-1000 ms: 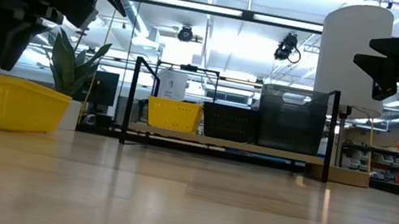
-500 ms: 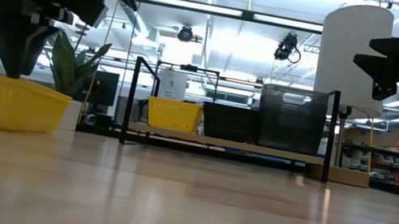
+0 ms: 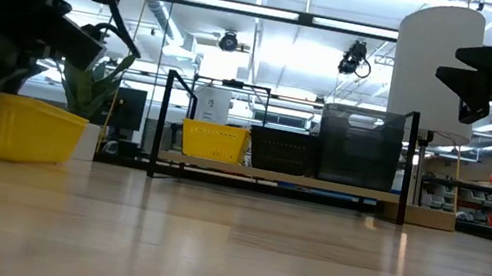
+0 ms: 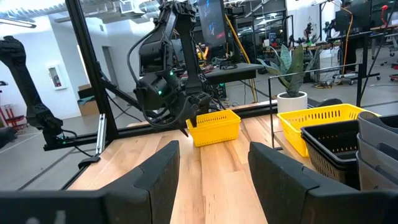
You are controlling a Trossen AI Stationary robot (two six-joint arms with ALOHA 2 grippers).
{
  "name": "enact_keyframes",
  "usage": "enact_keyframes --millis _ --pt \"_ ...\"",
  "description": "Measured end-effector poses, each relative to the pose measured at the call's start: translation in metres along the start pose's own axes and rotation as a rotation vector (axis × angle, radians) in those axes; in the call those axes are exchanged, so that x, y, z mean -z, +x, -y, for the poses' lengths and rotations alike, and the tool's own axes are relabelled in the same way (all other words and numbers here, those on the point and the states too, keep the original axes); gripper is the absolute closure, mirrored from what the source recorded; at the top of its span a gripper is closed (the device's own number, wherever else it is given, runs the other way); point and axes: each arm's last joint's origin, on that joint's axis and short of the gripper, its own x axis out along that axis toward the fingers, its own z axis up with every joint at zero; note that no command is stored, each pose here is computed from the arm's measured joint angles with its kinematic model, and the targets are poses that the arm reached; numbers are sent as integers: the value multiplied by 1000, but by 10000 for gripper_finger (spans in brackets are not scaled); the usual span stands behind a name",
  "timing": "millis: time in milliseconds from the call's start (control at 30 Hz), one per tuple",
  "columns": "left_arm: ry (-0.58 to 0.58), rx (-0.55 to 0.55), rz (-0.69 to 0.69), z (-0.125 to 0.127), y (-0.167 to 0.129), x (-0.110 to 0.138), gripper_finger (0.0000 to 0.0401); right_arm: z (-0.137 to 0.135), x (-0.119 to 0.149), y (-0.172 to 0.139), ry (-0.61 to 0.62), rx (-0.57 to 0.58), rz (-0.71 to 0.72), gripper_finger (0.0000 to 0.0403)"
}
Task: Stack baskets on shelf by color
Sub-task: Stack the stacked yellow baskets on the yellow basket on the shelf
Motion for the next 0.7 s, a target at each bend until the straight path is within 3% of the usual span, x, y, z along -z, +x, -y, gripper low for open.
enact_keyframes --millis 200,333,400,567,700 --pt "-5 17 9 1 0 -1 285 0 0 0 0 0 0 206" --pt "22 79 48 6 -2 -6 369 0 0 0 0 0 0 206" --pt "24 93 75 7 -8 -12 387 0 0 0 0 0 0 206" --pt "41 94 268 7 -49 -39 391 0 0 0 0 0 0 206" --pt "33 72 450 -8 -93 -68 391 0 0 0 0 0 0 206"
